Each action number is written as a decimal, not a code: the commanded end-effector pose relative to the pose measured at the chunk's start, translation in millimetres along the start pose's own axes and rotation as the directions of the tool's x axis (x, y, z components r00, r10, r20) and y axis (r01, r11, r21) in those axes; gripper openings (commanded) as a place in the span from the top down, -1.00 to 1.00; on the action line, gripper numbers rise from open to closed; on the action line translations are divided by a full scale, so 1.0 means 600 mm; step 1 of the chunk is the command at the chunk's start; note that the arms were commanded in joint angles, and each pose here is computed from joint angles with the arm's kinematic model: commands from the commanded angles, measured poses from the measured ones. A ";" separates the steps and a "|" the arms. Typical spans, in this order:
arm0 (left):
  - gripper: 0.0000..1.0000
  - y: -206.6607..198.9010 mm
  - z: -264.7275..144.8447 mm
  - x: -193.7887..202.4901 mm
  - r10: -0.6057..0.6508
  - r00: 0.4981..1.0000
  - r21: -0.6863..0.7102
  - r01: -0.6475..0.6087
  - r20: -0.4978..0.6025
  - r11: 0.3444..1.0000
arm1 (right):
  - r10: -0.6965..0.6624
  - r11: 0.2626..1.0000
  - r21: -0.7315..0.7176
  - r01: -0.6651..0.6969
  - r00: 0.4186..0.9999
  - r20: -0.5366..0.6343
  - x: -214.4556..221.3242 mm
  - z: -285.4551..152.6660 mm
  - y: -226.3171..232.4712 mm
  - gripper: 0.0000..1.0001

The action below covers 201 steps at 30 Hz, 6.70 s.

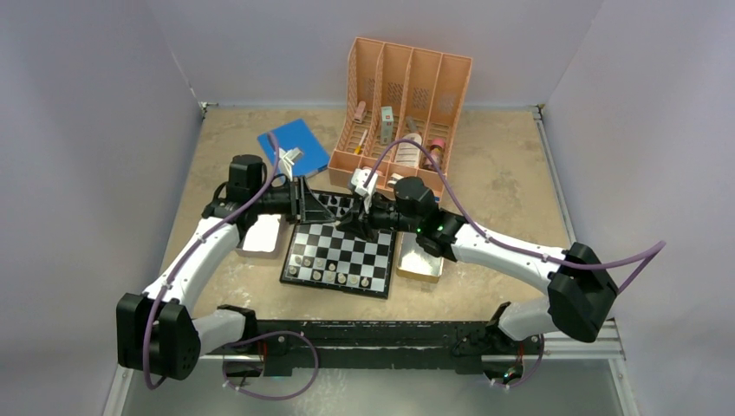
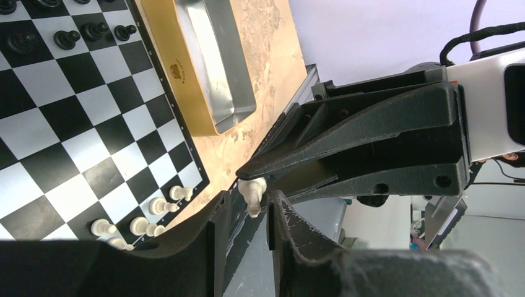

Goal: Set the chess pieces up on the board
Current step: Place the chess piece on the chessboard.

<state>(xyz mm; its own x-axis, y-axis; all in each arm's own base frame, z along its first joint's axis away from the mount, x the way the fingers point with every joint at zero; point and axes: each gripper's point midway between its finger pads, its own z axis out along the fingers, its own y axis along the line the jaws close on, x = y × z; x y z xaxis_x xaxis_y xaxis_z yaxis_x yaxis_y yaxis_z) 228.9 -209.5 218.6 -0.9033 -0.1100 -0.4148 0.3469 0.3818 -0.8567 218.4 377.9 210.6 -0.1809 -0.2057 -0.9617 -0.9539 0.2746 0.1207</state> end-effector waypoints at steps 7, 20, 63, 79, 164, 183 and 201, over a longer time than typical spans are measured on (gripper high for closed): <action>0.62 -0.022 0.007 0.000 0.029 1.000 0.051 -0.028 -0.003 0.998 | -0.023 0.999 -0.025 0.026 0.996 0.085 -0.038 -0.009 0.015 0.66; 0.75 -0.024 0.003 0.013 0.021 1.000 0.055 -0.021 -0.013 0.998 | -0.021 1.000 -0.018 0.023 0.994 0.106 -0.045 -0.007 0.013 0.66; 1.00 0.206 -0.056 0.156 -0.135 0.981 -0.893 0.185 0.141 0.411 | -0.021 0.994 0.106 -0.011 0.953 0.302 -0.091 -0.163 0.046 -0.98; 1.00 0.251 -0.049 0.157 -0.115 0.985 -0.926 0.164 0.132 0.339 | -0.022 0.993 0.113 -0.015 0.948 0.317 -0.093 -0.172 0.048 -0.97; 0.59 0.205 -0.034 0.140 -0.193 0.981 -0.852 0.125 0.029 0.509 | 0.001 0.987 0.154 -0.045 0.962 0.274 -0.078 -0.151 0.026 -0.97; 0.62 0.254 -0.037 0.148 -0.189 0.982 -0.901 0.088 0.007 0.425 | 0.001 0.986 0.158 -0.046 0.962 0.273 -0.076 -0.151 0.024 -0.98; 0.77 0.250 -0.053 0.164 -0.228 0.974 -0.918 0.095 0.005 0.385 | 0.000 0.988 0.146 -0.043 0.959 0.282 -0.078 -0.153 0.029 -0.97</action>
<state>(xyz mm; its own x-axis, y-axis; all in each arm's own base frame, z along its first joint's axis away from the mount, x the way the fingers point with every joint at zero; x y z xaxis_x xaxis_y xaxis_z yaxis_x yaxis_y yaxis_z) 181.2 -135.2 48.8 -0.9658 -0.1867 -0.1799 -0.1741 0.9812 -0.0838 188.3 305.5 259.5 -0.1392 0.0091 -0.9902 -0.8962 0.4241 0.1299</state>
